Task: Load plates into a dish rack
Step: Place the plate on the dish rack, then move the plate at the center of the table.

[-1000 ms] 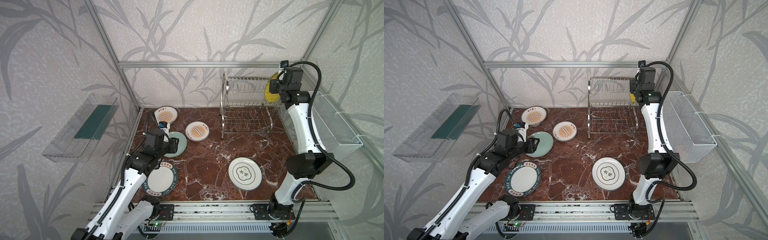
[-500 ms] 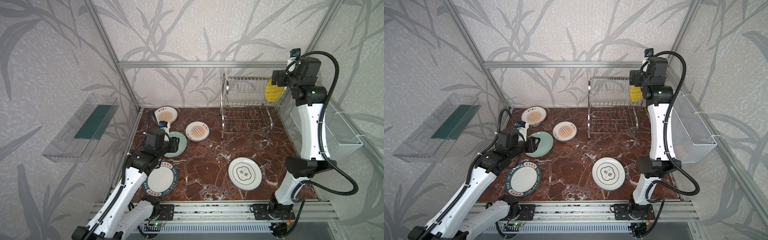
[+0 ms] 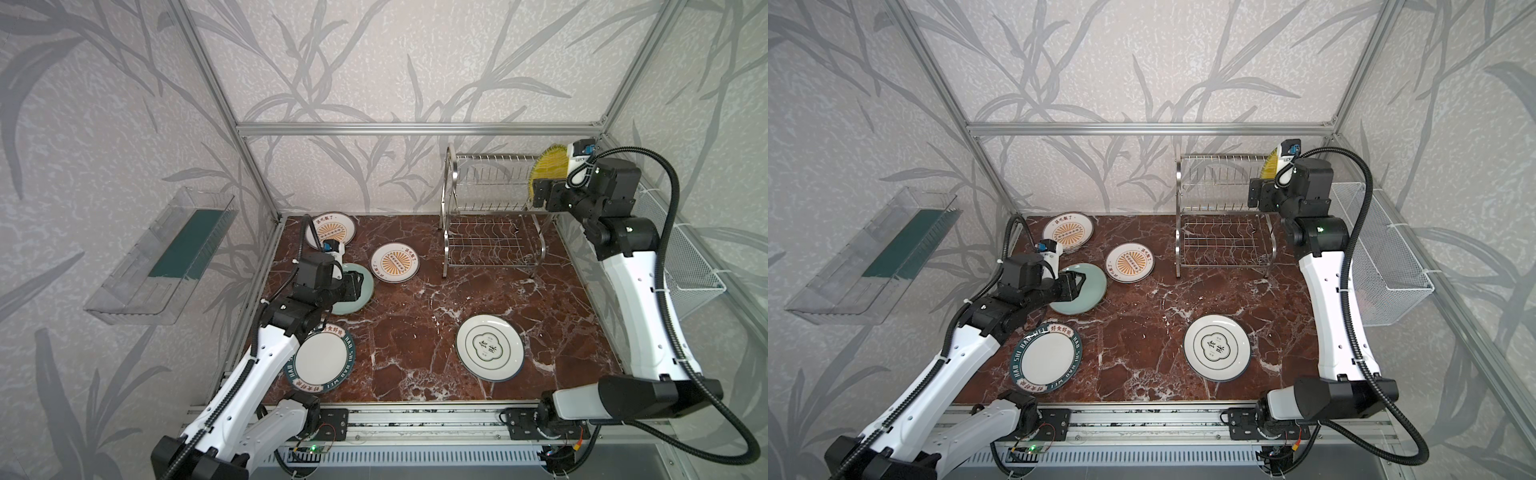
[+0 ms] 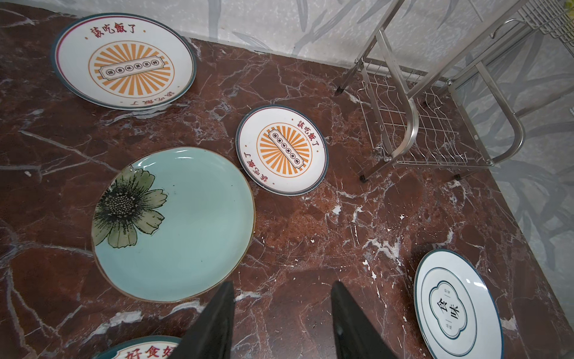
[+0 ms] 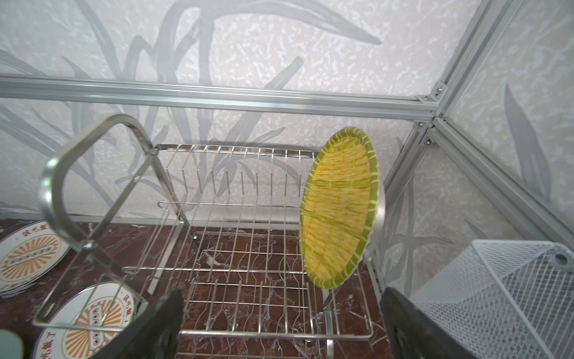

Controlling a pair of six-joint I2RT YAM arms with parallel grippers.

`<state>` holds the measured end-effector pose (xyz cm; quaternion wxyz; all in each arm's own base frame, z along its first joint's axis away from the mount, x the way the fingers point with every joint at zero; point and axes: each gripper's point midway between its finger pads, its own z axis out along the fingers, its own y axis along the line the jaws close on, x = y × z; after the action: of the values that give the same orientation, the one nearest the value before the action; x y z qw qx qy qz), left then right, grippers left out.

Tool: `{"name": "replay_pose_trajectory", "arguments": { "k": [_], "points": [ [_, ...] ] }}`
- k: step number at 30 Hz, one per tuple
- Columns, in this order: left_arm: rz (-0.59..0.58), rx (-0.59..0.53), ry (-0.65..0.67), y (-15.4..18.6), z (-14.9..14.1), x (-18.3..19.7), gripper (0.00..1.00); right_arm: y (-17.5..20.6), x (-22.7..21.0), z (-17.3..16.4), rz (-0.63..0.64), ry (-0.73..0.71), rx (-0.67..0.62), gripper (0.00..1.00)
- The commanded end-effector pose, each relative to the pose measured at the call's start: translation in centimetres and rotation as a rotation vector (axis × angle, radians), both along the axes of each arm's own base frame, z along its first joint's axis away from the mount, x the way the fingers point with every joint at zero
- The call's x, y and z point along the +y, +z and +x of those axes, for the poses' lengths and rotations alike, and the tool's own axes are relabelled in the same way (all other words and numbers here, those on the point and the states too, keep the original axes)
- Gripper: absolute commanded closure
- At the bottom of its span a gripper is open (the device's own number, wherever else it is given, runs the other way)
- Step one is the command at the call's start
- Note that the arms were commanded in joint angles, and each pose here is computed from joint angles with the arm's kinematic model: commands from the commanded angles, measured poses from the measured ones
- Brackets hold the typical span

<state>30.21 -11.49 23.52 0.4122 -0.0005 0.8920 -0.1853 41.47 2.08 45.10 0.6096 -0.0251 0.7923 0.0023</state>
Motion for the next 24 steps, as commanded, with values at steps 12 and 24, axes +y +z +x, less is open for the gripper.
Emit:
{"name": "replay_pose_trajectory", "arguments": {
  "k": [12, 24],
  "points": [
    [-0.066, 0.076, 0.004, -4.2, 1.8, -1.5, 0.51, -11.1, 9.1, -5.9, 0.125, 0.225, 0.07, 0.04],
    [-0.112, 0.105, -0.016, -9.7, 1.6, -3.1, 0.51, -23.7, 13.4, -8.9, 0.251, 0.335, 0.317, 0.04]
  ]
}}
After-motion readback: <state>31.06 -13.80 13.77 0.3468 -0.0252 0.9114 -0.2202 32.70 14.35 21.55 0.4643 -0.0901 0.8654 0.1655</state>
